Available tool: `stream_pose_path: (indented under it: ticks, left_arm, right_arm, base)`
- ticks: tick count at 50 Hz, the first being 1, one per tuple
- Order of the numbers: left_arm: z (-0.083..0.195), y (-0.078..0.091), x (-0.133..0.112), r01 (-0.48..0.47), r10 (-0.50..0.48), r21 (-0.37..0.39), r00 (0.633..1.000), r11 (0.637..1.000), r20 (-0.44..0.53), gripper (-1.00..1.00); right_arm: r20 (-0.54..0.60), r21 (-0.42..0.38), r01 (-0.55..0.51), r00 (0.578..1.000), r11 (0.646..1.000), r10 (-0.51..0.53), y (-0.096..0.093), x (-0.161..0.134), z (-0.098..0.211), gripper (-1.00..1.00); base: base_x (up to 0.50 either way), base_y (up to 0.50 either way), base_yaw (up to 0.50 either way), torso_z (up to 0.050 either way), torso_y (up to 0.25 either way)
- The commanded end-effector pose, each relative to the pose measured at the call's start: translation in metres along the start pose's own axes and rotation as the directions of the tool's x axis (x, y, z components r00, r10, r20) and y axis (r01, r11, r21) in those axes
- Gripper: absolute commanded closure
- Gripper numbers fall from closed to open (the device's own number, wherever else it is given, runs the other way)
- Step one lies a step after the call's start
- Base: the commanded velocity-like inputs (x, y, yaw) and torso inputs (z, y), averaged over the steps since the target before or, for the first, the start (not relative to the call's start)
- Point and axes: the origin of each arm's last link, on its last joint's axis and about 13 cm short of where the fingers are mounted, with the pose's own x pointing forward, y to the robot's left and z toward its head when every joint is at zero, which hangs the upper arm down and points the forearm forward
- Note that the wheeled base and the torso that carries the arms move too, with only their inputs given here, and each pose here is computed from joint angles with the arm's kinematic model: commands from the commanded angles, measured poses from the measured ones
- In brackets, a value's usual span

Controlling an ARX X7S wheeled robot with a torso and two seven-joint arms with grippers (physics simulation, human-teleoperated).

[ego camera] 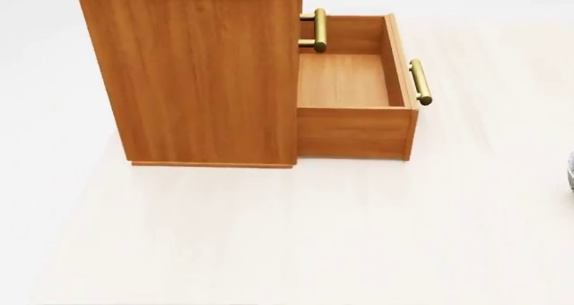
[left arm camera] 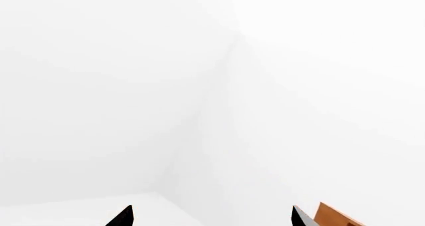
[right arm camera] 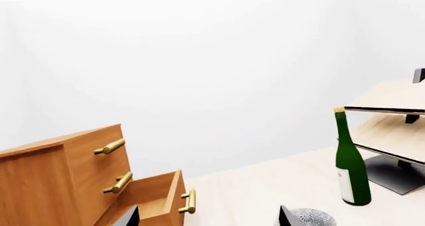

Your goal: Put the bowl on top of the cabinet.

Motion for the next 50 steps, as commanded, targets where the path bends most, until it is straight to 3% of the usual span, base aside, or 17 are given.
stream_pose_path:
  ticks: [1,50]
  left_arm:
    - [-0.0003,-0.0006,-0.0002,0.003,-0.003,-0.001,1.0,1.0,-0.002,-1.0]
    - [-0.0001,-0.0009,-0.0011,0.011,-0.011,-0.009,1.0,1.0,-0.006,-1.0]
  right_arm:
    - [-0.009,0.015,-0.005,1.0,1.0,0.005,-0.0006,-0.0004,-0.0008,-1.0]
    - [-0.067,0.028,-0.048,0.996,0.998,0.05,0.0023,0.0004,-0.0041,-1.0]
  base:
    - [0.5,0.0,0.0,0.0,0.0]
    - [0.5,0.0,0.0,0.0,0.0]
